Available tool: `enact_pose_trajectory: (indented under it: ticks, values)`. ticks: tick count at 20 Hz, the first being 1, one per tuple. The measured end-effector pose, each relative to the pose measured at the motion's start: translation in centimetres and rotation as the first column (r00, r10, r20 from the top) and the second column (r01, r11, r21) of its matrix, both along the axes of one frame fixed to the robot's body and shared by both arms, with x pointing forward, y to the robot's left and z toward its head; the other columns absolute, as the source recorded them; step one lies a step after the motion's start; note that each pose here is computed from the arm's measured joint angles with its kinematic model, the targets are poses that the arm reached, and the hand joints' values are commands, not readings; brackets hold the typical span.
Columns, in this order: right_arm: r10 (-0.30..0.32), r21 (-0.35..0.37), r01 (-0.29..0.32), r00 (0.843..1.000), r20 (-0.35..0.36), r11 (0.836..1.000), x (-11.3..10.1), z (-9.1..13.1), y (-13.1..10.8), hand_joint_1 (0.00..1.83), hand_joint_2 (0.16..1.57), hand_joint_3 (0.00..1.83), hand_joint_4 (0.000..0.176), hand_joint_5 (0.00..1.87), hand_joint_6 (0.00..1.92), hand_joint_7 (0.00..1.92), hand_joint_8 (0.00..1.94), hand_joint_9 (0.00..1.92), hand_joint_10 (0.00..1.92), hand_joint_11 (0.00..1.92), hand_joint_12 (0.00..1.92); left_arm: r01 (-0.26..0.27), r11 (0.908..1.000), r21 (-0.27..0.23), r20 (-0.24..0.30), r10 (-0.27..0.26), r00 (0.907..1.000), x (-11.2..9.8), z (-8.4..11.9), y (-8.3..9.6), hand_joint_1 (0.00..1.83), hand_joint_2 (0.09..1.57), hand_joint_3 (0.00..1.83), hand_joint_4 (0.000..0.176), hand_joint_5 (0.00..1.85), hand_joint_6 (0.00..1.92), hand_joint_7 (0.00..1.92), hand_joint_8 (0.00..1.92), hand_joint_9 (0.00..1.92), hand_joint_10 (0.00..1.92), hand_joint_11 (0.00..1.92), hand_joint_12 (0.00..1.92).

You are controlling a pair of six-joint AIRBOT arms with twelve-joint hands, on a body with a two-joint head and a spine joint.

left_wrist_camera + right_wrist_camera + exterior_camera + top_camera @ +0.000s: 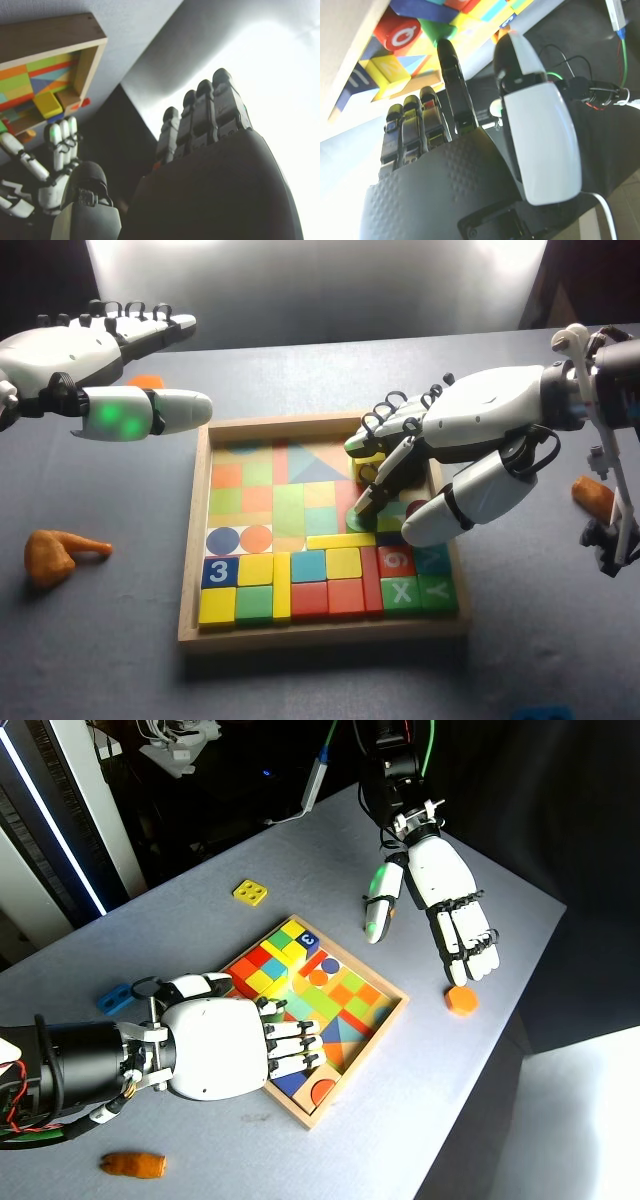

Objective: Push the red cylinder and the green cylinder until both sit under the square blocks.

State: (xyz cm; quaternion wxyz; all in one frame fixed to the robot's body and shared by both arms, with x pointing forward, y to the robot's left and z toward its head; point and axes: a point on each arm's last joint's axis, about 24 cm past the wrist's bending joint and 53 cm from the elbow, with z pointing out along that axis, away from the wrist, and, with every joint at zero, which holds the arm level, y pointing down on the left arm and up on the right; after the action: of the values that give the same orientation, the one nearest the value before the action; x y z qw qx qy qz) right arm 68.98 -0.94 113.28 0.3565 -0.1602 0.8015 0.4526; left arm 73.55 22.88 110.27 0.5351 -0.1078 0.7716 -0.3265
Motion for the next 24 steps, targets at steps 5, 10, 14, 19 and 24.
enact_pose_trajectory:
  ticks: [5,10,14,19,24]
  values:
    - [-0.002,0.0,0.002,1.0,-0.01,1.0,-0.1,-0.1,-0.2,0.16,1.2,0.0,0.176,0.68,0.0,0.0,0.0,0.0,0.0,0.0,0.0,0.0,1.0,0.003,-0.001,0.0,1.0,-0.1,-0.1,0.1,0.0,1.1,0.0,0.117,0.0,0.0,0.0,0.0,0.0,0.0,0.0,0.0]
    - [-0.003,-0.007,0.002,1.0,-0.018,1.0,-0.3,-0.3,-0.7,0.13,1.2,0.0,0.176,0.66,0.01,0.0,0.0,0.0,0.0,0.0,0.0,-0.005,1.0,0.003,0.004,0.005,1.0,0.0,0.0,0.4,0.0,1.11,0.0,0.11,0.0,0.0,0.0,0.0,0.0,0.0,0.0,0.0]
    - [-0.003,-0.009,0.003,1.0,-0.022,1.0,-0.5,-0.4,-0.9,0.16,1.19,0.0,0.176,0.66,0.0,0.0,0.0,0.0,0.0,0.0,0.0,-0.008,1.0,0.002,0.0,0.008,1.0,-0.1,-0.1,0.5,0.0,1.12,0.01,0.116,0.0,0.0,0.0,0.0,0.0,0.0,0.0,0.0]
    - [-0.01,-0.008,0.009,0.999,-0.038,1.0,-0.6,-0.6,-1.5,0.16,1.19,0.0,0.176,0.67,0.01,0.0,0.0,0.0,0.0,0.0,0.0,-0.01,0.9999,0.001,-0.001,0.01,0.9999,-0.1,-0.2,0.5,0.0,1.1,0.0,0.108,0.0,0.0,0.0,0.0,0.0,0.0,0.0,0.0]
    - [-0.009,-0.008,0.009,0.999,-0.038,1.0,-0.6,-0.6,-1.4,0.17,1.19,0.0,0.176,0.67,0.01,0.0,0.0,0.0,0.0,0.0,0.0,-0.011,0.9999,0.002,0.0,0.011,0.9999,-0.1,-0.2,0.6,0.0,1.12,0.0,0.091,0.0,0.0,0.0,0.0,0.0,0.0,0.0,0.0]
